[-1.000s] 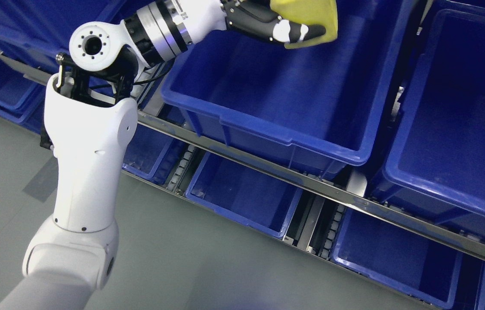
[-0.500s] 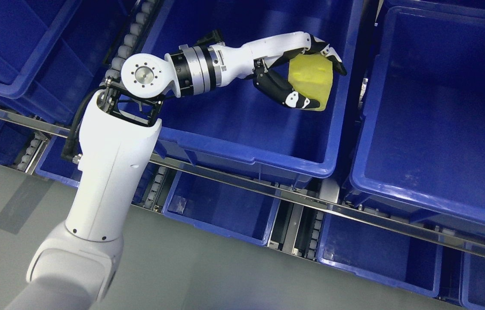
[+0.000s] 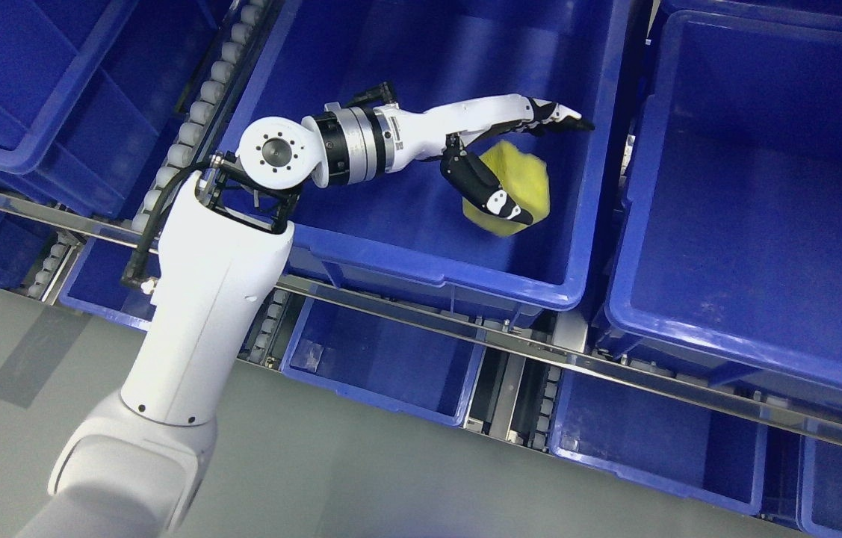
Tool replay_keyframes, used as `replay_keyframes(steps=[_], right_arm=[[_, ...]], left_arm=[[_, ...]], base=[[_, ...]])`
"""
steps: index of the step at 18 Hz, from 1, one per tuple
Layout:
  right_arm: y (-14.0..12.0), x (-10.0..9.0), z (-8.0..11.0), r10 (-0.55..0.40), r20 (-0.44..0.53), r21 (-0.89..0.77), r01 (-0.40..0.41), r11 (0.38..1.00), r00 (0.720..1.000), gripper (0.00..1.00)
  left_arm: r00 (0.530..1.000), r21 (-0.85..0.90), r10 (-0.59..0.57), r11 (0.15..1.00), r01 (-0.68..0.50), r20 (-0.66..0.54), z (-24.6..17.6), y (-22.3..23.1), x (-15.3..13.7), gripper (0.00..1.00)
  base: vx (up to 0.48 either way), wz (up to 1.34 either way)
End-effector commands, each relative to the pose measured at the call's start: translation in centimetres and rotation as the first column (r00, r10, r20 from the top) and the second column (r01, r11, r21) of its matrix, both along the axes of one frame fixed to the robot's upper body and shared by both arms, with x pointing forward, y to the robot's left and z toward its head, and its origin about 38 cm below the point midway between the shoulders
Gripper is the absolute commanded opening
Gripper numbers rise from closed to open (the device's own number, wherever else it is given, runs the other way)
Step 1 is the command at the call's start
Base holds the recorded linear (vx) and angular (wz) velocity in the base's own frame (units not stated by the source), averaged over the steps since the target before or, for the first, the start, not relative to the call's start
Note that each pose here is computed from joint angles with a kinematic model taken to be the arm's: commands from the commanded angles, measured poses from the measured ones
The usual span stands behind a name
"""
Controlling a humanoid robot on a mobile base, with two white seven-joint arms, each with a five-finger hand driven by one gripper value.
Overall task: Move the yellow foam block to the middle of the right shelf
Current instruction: 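Open the left hand to release the cube and withdraw the arm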
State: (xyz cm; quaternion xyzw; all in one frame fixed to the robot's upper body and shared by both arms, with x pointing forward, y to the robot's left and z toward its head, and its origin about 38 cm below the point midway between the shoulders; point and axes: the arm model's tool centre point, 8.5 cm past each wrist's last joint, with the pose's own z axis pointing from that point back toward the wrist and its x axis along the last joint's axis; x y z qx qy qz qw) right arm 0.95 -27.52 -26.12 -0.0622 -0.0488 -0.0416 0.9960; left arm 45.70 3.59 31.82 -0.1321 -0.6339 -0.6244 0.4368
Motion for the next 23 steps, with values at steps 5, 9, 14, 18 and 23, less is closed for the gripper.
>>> replay_keyframes(steps=[5, 9, 14, 18, 23], right_arm=[[-1.2, 0.5, 0.1, 0.005, 0.015, -0.019, -0.004, 1.0, 1.0, 1.0], [-1.2, 0.5, 0.1, 0.005, 0.015, -0.019, -0.004, 1.0, 1.0, 1.0], [-1.2, 0.5, 0.1, 0.005, 0.015, -0.019, -0.004, 1.0, 1.0, 1.0], [-1.2, 0.5, 0.1, 0.005, 0.015, -0.019, -0.004, 1.0, 1.0, 1.0], [-1.2, 0.5, 0.1, 0.005, 0.015, -0.019, -0.004, 1.0, 1.0, 1.0]], left_arm=[[0.973, -0.259, 0.205, 0.951, -0.171, 0.108, 8.9, 8.4, 2.5, 1.0], [0.964, -0.492, 0.237, 0.857, -0.152, 0.116, 13.8, 10.4, 2.3, 1.0], [0.946, -0.705, 0.324, 0.667, -0.241, -0.017, 14.8, 11.6, 3.0, 1.0], [0.769, -0.788, 0.602, 0.358, -0.501, -0.216, 14.0, 13.5, 4.7, 1.0], [0.763, -0.684, 0.572, 0.427, -0.591, -0.302, 5.5, 10.6, 4.3, 1.0]], base=[[-0.005, 0.01], [0.002, -0.01], [0.0, 0.0], [0.0, 0.0], [-0.001, 0.0]])
